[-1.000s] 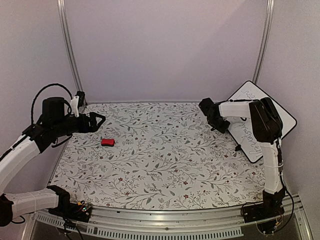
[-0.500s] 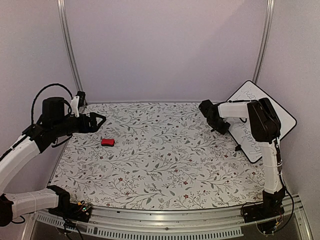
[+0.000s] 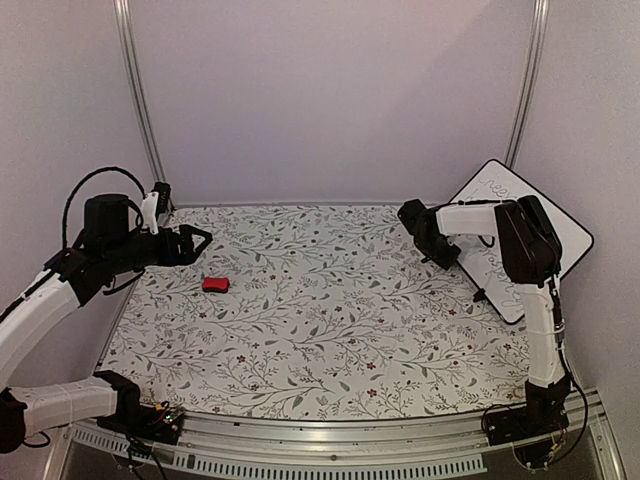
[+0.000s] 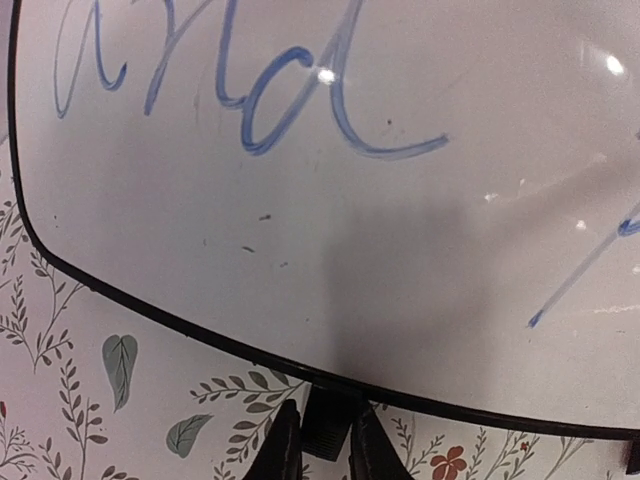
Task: Erase the whiteboard
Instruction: Move the whiteboard to the center of the board.
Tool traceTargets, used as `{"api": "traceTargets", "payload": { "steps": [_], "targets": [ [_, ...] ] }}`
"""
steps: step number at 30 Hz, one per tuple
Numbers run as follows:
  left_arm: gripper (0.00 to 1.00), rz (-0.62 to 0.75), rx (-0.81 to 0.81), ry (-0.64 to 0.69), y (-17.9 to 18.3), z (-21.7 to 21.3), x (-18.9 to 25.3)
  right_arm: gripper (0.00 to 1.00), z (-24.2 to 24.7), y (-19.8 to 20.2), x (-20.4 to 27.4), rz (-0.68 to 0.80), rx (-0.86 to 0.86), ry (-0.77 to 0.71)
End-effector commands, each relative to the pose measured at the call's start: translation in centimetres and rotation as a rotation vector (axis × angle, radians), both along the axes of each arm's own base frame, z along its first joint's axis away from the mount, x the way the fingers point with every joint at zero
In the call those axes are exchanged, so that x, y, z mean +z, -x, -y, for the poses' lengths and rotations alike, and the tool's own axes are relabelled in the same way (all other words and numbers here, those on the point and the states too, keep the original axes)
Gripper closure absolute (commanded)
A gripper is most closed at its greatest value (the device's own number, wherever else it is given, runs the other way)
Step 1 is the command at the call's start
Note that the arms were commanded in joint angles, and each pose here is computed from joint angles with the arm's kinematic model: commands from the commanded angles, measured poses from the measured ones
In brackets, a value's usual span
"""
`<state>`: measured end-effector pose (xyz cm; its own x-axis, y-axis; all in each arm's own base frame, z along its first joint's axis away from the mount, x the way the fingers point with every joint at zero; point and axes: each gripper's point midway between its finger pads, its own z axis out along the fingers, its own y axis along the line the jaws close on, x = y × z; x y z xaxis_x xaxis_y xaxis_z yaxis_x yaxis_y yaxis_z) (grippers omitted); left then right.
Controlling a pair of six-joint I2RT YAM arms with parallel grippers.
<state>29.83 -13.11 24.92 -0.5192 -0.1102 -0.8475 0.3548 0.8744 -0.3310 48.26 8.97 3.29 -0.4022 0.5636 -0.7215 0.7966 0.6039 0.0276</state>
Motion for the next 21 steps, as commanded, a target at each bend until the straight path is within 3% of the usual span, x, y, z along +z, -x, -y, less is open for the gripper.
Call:
{"api": "traceTargets", "payload": {
  "steps": [1,21],
  "targets": [
    [0.00,0.029,-0.020,0.010,0.3,0.4,1.0,0.91,0.5,0.2,-0.8,-0.030,0.000,0.039],
    [0.00,0.022,-0.012,0.004,0.1,0.3,0.7,0.95,-3.5,2.9,-0.7,-0.010,0.109,-0.010]
  ]
}}
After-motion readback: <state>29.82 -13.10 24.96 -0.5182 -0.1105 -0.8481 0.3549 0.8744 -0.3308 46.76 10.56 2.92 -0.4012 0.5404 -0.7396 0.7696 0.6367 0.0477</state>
